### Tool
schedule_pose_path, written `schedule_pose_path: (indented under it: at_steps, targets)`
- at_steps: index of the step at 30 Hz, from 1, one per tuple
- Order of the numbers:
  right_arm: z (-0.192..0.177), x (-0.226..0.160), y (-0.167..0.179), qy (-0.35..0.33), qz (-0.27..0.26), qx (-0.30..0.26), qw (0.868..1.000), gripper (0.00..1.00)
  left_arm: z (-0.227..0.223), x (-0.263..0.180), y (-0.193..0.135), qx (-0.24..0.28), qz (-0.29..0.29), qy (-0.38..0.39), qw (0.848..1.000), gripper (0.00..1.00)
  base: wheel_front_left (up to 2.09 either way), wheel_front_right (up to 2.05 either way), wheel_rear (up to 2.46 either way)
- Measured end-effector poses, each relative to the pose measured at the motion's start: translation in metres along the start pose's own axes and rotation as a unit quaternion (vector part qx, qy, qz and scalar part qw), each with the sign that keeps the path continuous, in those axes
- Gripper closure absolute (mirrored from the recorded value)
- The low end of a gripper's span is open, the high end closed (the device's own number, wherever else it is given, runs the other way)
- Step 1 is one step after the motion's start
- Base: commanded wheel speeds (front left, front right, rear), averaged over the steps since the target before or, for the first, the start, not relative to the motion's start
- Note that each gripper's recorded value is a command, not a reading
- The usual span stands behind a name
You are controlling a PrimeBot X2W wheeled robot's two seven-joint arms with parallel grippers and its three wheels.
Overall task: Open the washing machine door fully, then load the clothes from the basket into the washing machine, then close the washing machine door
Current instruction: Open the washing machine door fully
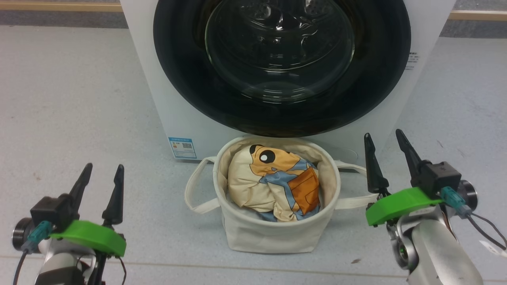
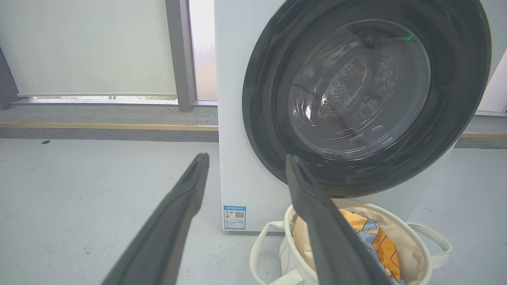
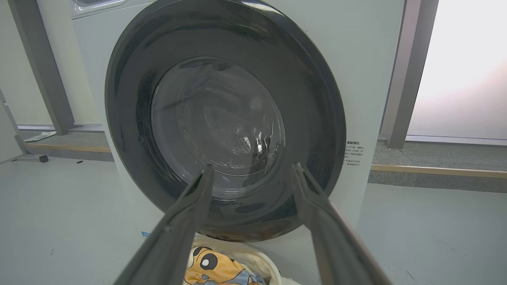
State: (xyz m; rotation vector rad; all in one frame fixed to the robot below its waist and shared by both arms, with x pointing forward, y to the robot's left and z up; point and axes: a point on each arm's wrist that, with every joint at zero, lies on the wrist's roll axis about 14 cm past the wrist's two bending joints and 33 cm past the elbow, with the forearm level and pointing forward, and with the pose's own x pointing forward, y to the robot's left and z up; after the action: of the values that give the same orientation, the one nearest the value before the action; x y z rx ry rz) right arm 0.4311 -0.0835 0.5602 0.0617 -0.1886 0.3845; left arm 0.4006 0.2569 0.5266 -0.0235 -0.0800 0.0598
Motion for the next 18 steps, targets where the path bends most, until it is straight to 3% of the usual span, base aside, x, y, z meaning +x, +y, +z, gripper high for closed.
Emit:
schedule_pose_path:
  at_steps: [18]
  targets:
    - [-0.0011, 0.0003, 0.0003, 0.001, 0.000, 0.003, 1.000, 0.00, -0.0006, -0.0002, 0.0008, -0.008, 0.001, 0.001, 1.000, 0.00, 0.11, 0.05, -0.16]
